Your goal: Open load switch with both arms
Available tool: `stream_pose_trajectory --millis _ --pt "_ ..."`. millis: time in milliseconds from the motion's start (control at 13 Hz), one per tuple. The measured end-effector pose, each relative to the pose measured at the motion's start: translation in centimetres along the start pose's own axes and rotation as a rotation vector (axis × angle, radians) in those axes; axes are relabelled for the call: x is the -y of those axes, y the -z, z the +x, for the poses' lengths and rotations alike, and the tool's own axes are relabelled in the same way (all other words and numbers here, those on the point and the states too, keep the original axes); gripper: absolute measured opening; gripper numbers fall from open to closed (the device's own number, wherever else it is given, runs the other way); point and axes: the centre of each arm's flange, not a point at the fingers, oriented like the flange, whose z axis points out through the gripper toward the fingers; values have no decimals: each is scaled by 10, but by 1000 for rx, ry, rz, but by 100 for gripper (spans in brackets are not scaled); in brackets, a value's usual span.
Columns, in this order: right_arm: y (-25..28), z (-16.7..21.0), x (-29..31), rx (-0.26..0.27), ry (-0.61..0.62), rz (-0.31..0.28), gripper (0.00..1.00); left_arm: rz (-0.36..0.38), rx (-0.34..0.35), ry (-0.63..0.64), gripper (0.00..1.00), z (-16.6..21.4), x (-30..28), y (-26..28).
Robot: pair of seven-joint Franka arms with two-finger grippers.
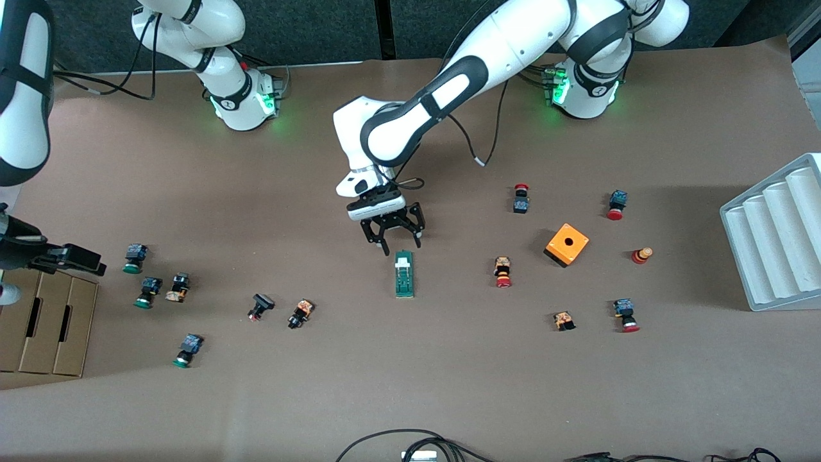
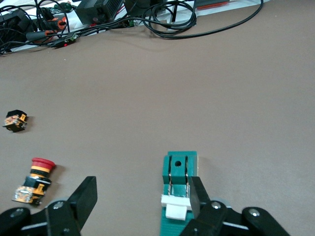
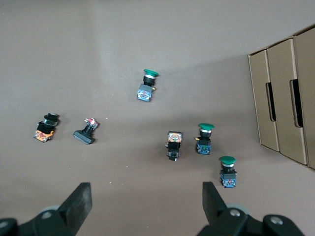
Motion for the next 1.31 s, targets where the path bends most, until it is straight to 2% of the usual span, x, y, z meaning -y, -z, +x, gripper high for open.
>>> stream_pose_trajectory --millis 154,231,385,617,771,925,1079,1310 --pt "0 0 6 1 8 1 100 -9 61 -46 88 18 9 9" --pt "-1 0 9 1 12 2 100 -19 101 -71 95 29 15 17" --pt "-1 0 9 1 13 2 100 -47 184 -124 97 63 35 34" --pt "-3 1 22 6 46 3 100 -130 326 -180 99 143 97 43" --pt "-4 1 28 7 59 18 100 -156 396 -182 99 181 140 44" --pt "3 2 28 -6 8 23 100 -155 457 -205 99 201 172 42" --pt "11 3 30 -13 -34 24 100 -153 547 -226 99 215 205 32" --pt "18 -2 31 12 -42 24 100 -168 673 -227 99 256 274 21"
